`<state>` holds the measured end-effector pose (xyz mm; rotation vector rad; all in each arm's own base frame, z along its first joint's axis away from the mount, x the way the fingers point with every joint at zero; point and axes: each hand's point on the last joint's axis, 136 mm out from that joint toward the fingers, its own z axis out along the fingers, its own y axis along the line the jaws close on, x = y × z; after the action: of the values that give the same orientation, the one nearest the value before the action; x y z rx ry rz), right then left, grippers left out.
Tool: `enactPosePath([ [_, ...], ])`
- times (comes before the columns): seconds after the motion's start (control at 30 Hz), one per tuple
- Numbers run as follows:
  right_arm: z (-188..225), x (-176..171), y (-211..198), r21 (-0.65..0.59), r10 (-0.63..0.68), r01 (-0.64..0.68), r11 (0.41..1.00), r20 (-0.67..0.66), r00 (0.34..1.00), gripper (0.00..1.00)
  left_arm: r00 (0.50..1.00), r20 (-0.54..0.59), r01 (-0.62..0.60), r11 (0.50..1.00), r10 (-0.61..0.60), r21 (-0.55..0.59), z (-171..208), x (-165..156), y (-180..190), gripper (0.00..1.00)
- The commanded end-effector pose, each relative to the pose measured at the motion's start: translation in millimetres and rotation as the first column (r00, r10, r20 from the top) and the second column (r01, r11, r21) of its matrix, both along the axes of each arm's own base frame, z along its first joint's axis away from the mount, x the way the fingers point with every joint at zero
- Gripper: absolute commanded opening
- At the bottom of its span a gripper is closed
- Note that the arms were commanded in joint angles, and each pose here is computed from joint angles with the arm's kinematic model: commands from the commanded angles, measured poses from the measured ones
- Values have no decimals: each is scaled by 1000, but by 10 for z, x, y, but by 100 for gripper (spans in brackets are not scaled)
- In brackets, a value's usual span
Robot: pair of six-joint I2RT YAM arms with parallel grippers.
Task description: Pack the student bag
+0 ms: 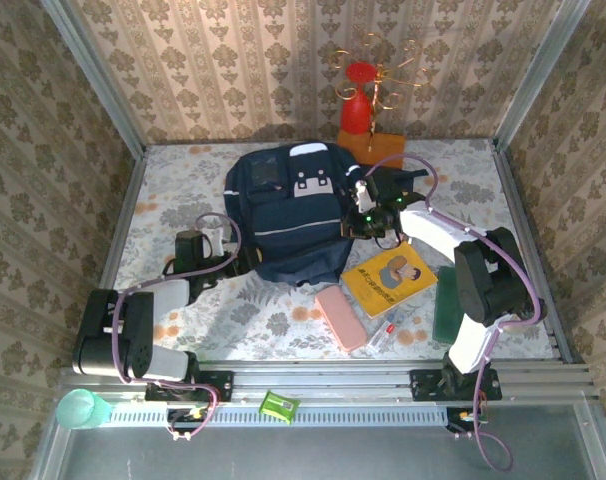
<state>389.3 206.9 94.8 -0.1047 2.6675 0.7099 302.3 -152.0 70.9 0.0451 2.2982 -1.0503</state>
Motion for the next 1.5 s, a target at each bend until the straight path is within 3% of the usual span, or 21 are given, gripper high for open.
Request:
enactPosePath([
  [0.0, 205, 198, -64, 0, 11, -11, 1000, 78, 997, 0, 997, 71, 29, 1000, -28, -8, 190, 38, -22, 71],
  [0.2, 167, 231, -45, -2, 24, -24, 1000, 65, 998, 0, 994, 81, 73, 997, -72, -9, 226, -33, -102, 56],
  [0.77, 115, 293, -90, -19, 19, -17, 1000, 60, 998, 0, 995, 38, 85, 995, -87, 54, 75, -73, -130, 36],
  [0.97, 111, 304, -144, -27, 9, -8, 1000, 60, 998, 0, 998, 32, 59, 995, -61, 85, 41, -65, -79, 18],
  [1.07, 107, 325, -176, -29, 3, -1, 1000, 62, 998, 0, 999, 28, 40, 994, -43, 106, 32, -73, -37, 1],
  [1.3, 100, 432, -235, -70, 0, 4, 998, 63, 998, 0, 1000, 12, -11, 982, 9, 187, -12, -155, 77, 0],
  [1.47, 123, 553, -252, -93, -16, 22, 995, 70, 997, 2, 999, 25, 33, 977, -39, 211, 30, -326, -63, 0],
])
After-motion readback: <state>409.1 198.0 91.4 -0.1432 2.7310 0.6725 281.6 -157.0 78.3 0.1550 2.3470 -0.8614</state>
